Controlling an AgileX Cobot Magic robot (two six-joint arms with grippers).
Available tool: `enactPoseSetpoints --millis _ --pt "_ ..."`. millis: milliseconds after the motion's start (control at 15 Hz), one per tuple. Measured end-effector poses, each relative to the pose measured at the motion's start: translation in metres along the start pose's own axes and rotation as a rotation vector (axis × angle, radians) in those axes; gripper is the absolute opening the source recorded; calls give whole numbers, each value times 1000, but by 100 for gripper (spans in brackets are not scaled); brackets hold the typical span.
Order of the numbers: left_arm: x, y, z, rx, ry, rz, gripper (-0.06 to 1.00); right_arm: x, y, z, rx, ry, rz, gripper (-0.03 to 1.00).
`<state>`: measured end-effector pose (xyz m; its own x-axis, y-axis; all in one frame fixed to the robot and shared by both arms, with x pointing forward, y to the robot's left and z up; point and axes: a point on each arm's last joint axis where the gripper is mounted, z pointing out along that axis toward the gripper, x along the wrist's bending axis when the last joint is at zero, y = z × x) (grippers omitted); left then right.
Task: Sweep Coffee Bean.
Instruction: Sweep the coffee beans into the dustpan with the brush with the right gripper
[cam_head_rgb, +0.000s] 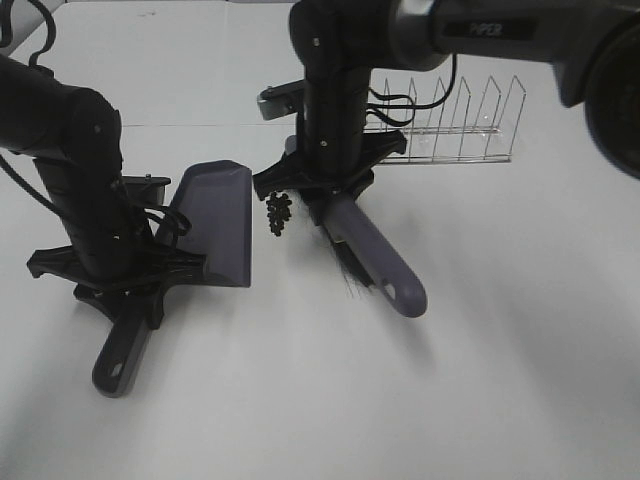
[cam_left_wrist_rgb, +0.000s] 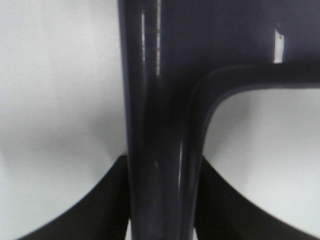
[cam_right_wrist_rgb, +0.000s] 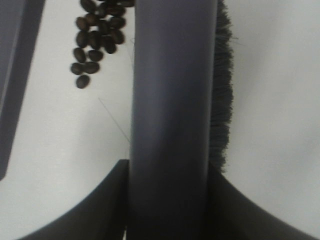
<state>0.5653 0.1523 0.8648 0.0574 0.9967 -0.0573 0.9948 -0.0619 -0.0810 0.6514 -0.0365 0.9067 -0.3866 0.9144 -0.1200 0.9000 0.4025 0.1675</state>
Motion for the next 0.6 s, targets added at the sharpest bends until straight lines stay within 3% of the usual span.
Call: enactPoseSetpoints --millis 333,600 --pt "0 0 0 -1 -1 2 32 57 10 7 39 111 -33 28" --pt "0 0 0 -1 -1 15 32 71 22 -23 -24 183 -27 28"
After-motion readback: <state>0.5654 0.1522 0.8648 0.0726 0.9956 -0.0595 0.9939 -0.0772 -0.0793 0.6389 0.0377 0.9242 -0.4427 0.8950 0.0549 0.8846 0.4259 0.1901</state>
